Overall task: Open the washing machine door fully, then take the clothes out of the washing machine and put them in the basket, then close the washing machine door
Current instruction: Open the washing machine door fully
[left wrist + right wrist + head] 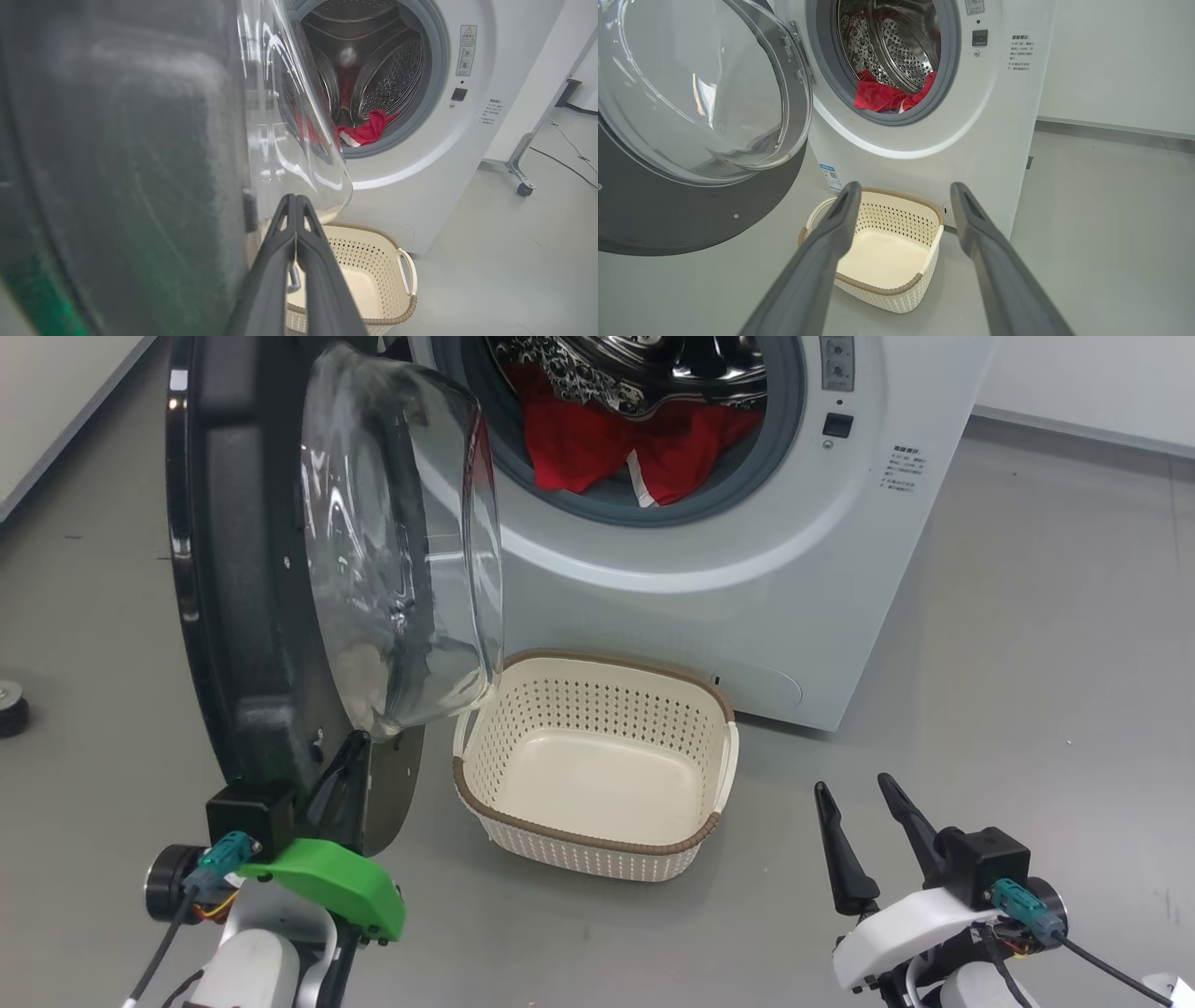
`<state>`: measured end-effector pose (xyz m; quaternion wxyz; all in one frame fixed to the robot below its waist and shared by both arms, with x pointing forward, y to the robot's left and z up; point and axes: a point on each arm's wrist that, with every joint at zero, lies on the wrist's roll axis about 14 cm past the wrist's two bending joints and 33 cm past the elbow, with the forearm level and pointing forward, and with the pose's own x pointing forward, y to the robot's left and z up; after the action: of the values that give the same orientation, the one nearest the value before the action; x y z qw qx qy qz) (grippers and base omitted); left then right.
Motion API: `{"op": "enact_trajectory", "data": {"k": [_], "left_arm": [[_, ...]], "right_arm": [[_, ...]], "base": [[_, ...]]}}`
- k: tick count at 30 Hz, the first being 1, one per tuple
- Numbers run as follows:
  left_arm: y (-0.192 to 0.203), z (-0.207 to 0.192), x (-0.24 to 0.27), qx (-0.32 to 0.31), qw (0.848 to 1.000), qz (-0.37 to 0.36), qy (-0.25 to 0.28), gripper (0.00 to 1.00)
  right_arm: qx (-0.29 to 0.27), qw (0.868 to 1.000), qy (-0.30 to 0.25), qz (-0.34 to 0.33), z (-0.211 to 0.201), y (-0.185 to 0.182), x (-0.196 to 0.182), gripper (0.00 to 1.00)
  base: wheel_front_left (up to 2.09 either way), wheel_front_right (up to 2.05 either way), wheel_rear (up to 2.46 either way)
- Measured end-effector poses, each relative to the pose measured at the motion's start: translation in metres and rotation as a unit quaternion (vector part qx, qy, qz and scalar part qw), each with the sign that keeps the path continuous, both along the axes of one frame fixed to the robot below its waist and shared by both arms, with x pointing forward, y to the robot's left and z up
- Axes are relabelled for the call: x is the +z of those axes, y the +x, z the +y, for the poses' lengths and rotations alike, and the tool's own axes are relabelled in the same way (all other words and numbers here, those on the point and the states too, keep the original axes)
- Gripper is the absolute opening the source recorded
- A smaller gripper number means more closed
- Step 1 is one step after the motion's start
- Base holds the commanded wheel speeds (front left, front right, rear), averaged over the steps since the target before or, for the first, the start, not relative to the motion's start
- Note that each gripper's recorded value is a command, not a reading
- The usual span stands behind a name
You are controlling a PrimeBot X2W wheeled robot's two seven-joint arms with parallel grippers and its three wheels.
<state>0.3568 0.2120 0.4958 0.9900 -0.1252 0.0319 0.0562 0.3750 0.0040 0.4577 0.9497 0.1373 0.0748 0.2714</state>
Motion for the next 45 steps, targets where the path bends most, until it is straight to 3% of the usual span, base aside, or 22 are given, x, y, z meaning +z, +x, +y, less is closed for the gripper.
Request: {"op": "enact_trajectory", "data": {"k": [24,45], "left_arm": [[-0.011,0.097,-0.029,0.148,0.988,0.037,-0.012,0.0],[-0.02,0.191,-0.033,0.267,0.962,0.048,0.001,0.0]], "right_arm": [[0.025,0.999,-0.019,0.038,0.01,0.016,-0.039,1.0],[0.035,0.997,-0.048,0.059,0.002,0.034,-0.071,1.0]], "base": [[0.0,0.0,0.0],[0.0,0.0,0.0]]}}
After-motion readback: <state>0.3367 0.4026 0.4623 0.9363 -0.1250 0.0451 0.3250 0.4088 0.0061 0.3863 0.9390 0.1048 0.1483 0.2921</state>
